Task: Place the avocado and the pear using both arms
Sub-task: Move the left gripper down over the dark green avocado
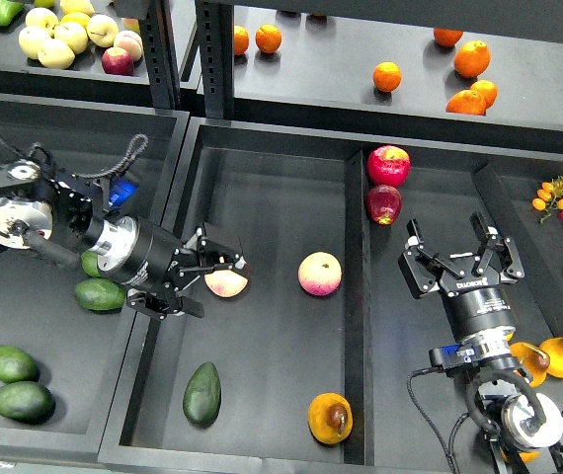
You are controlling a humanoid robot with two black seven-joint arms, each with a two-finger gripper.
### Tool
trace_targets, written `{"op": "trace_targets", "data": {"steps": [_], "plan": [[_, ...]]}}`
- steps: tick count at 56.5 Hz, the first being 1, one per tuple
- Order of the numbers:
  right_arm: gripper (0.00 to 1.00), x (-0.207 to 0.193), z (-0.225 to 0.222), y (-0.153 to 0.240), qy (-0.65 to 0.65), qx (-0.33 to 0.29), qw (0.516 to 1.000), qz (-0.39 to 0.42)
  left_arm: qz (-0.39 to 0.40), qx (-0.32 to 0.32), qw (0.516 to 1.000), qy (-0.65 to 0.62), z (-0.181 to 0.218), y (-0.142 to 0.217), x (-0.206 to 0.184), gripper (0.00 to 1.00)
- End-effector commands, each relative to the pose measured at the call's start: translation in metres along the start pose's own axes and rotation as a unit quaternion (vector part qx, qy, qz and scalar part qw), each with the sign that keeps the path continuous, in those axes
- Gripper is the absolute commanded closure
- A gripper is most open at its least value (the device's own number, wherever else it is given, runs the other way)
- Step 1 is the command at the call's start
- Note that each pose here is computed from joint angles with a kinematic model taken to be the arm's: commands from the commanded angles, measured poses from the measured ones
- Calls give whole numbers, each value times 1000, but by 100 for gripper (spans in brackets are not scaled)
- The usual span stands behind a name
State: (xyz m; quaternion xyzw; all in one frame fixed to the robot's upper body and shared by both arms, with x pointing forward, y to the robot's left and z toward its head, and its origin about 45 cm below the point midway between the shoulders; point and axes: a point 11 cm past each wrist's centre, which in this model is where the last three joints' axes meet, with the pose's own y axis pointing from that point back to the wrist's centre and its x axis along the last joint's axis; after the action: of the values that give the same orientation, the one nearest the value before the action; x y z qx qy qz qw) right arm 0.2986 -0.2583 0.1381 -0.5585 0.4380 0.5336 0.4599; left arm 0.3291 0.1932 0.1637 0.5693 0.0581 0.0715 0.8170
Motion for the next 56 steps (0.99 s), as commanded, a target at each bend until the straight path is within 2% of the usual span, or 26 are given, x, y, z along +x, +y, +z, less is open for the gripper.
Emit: {"op": "trace_targets", "data": {"steps": [1, 24, 37, 56], "plan": [[0, 0, 2, 0, 1, -4, 1000, 0, -9, 7, 1000, -16, 10, -12, -5, 1], [0, 1, 10, 0, 5, -16, 1000, 2, -32, 56, 996, -54, 22, -56, -19, 1], [0, 3, 17, 0, 4, -27, 1000, 4, -53, 67, 994, -62, 23, -70, -34, 1], [0, 4, 23, 0, 5, -37, 999, 5, -49, 79, 994, -57, 27, -83, -31, 1]]}}
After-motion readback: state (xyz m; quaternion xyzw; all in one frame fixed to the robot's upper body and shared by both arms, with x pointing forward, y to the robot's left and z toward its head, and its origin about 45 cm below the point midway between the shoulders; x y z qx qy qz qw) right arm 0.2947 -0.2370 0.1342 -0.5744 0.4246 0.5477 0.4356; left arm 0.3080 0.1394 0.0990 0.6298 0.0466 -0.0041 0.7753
